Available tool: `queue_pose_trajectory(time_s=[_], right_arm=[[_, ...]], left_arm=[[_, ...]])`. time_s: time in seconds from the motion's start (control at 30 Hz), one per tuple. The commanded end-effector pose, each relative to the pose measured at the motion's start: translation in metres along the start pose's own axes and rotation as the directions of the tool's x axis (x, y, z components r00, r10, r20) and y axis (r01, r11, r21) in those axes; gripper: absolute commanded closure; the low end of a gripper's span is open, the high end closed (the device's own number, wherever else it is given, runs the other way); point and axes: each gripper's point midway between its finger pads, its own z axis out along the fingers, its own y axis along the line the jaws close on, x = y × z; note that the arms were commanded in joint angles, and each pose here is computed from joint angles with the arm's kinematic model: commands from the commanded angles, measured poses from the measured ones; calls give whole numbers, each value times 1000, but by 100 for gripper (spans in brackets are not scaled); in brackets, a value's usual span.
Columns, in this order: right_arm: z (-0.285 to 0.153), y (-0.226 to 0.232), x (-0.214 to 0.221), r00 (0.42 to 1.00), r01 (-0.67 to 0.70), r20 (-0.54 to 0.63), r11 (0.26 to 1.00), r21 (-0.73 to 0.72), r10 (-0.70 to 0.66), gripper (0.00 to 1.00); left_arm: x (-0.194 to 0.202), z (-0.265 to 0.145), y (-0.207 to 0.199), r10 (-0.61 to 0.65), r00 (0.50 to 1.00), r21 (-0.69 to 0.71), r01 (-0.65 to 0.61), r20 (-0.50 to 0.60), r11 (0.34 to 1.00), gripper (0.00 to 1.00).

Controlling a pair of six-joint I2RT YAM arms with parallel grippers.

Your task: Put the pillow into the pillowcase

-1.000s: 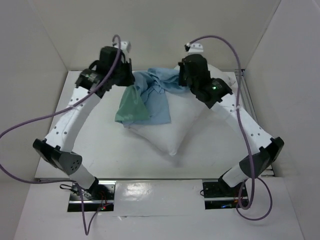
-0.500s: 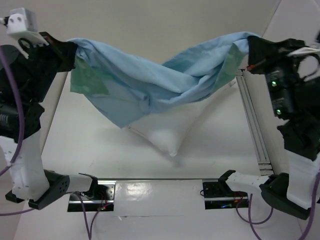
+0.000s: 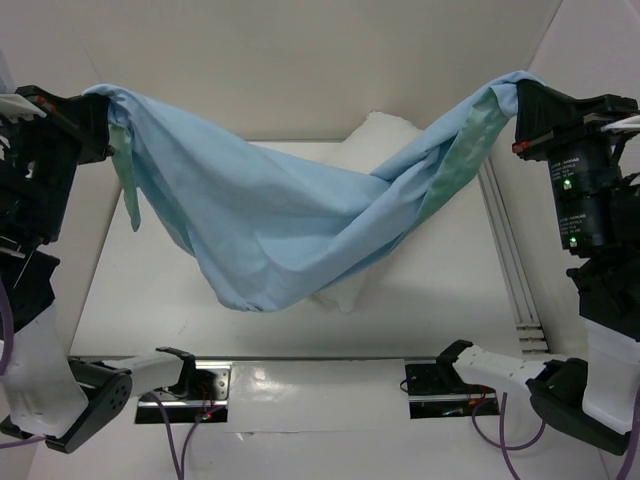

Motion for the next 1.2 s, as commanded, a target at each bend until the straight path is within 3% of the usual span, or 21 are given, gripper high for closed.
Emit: queue_pose_trajectory(time_s=[0.0, 0.23, 0.4, 0.53, 0.6, 0.67, 0.7, 0.77, 0.8, 0.83, 0.87, 0.9, 0.93, 0.97, 1.0, 1.03, 1.07, 1.1, 1.13, 1.17], right_arm=[[12, -9, -1, 999, 11, 38, 997, 76, -14, 100], [55, -10, 64, 988, 150, -49, 977, 152, -145, 100], [109, 31, 119, 977, 202, -76, 979, 2, -201, 100], [149, 78, 140, 987, 159, 36, 975, -154, -155, 100], [172, 98, 185, 988, 154, 17, 961, -231, -154, 100], [198, 89, 198, 996, 89, 21, 967, -240, -87, 100], [216, 86, 246, 995, 61, -54, 957, -284, -80, 100], [246, 53, 268, 993, -2, -115, 961, -275, -31, 100], [259, 44, 312, 970, -64, -242, 960, -274, -5, 99], [257, 19, 376, 921, -73, -390, 972, -223, -21, 84], [268, 21, 349, 932, -72, -361, 968, -241, -20, 51], [263, 8, 382, 884, -90, -468, 975, -205, -17, 6], [259, -4, 396, 856, -98, -517, 979, -179, -9, 0], [252, -13, 405, 827, -107, -562, 983, -152, 4, 0], [244, -26, 414, 802, -92, -597, 989, -113, 6, 0], [233, -20, 383, 813, -97, -582, 990, -106, 17, 0], [209, -50, 420, 748, -63, -663, 997, -32, 26, 0], [195, -61, 419, 734, -44, -679, 999, -1, 32, 0], [185, -63, 382, 771, -12, -636, 999, 31, 29, 0], [158, -86, 407, 712, 29, -701, 996, 87, 40, 0]], left_arm=[[7, 24, 11, 58, 998, -70, -58, 2, 996, 100], [61, 68, 32, 112, 984, -170, -135, -135, 976, 100], [72, 72, 61, 103, 980, -289, -149, -168, 946, 100], [73, 60, 81, 65, 974, -396, -148, -215, 906, 100], [78, 57, 97, 62, 970, -462, -167, -233, 871, 100], [87, 55, 103, 42, 965, -483, -166, -257, 860, 100], [96, 60, 110, 39, 959, -495, -181, -282, 850, 100], [132, 69, 118, 16, 924, -477, -212, -382, 853, 100], [164, 79, 130, -23, 888, -479, -225, -458, 849, 100], [180, 79, 140, -42, 868, -499, -243, -494, 832, 100], [200, 85, 141, -66, 838, -468, -235, -542, 852, 100], [228, 90, 150, -118, 798, -463, -216, -591, 860, 100], [239, 93, 153, -137, 778, -456, -206, -613, 866, 93], [249, 94, 155, -154, 759, -448, -197, -633, 872, 74], [253, 99, 156, -163, 756, -440, -180, -634, 880, 49], [258, 102, 154, -165, 753, -429, -169, -637, 887, 21], [257, 107, 145, -164, 761, -395, -131, -628, 909, 16], [255, 110, 141, -136, 768, -356, -125, -625, 926, 16], [252, 115, 127, -102, 789, -298, -107, -606, 948, 15], [259, 118, 113, -79, 779, -230, -86, -622, 969, 17]])
